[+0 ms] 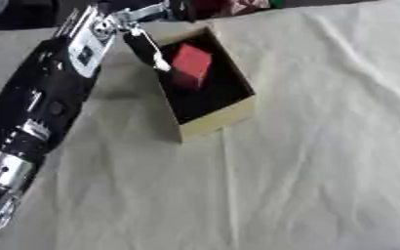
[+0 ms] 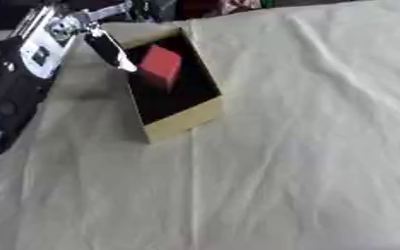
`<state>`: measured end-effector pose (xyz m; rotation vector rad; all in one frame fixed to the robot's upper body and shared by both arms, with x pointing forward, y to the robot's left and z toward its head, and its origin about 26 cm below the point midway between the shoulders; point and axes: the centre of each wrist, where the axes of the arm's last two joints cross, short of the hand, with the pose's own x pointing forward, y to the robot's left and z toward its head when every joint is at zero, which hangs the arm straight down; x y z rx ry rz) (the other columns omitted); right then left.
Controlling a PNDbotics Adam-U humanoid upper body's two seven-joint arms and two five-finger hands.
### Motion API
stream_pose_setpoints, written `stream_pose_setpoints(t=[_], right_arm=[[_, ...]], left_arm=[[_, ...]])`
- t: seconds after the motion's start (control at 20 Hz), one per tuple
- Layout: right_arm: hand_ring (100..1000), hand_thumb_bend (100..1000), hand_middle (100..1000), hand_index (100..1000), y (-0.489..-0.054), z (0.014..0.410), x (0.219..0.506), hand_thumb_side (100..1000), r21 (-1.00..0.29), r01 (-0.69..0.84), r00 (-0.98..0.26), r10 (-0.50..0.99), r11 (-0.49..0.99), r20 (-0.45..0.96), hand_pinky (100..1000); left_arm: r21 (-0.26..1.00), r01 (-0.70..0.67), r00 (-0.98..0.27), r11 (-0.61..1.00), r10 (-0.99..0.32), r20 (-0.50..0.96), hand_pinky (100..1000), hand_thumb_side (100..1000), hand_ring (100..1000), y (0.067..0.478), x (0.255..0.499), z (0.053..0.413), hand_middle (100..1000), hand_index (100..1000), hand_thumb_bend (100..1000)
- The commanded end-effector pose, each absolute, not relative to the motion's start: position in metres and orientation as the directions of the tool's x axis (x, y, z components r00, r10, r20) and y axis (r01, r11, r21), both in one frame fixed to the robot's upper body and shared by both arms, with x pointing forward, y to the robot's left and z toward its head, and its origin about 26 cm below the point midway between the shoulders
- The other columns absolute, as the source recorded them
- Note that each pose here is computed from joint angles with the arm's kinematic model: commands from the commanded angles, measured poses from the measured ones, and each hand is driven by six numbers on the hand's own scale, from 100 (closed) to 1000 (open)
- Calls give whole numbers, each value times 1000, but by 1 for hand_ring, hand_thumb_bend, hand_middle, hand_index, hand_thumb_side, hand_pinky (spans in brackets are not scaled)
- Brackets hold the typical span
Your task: Pick up objects on the table and place them in the box.
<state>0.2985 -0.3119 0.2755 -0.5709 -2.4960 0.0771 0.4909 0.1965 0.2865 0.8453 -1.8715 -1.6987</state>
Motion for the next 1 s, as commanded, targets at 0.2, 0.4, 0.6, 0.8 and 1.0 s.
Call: stream_pose_setpoints(t=[0.2,0.4,0.6,0.8,1.0], right_arm=[[827,100,779,814,-313,283,295,390,-177,389,-758,424,904,497,864],[827,100,779,814,-314,283,295,389,-176,396,-755,429,901,495,864],[827,100,779,814,-317,283,294,388,-172,410,-752,439,896,493,863],[827,100,779,813,-319,283,293,387,-169,423,-751,449,890,485,862],[827,100,779,813,-321,284,292,386,-164,434,-750,456,886,479,861]], left_arm=[[940,-296,-674,172,-735,-78,715,237,771,202,489,303,808,969,744],[881,-371,-674,295,-738,-36,691,100,744,204,479,316,776,923,597],[811,-415,-676,412,-736,28,659,100,705,212,457,338,736,860,440],[736,-445,-679,510,-728,94,621,100,663,227,424,355,694,821,365],[658,-446,-698,607,-696,169,583,100,623,241,387,359,650,789,269]])
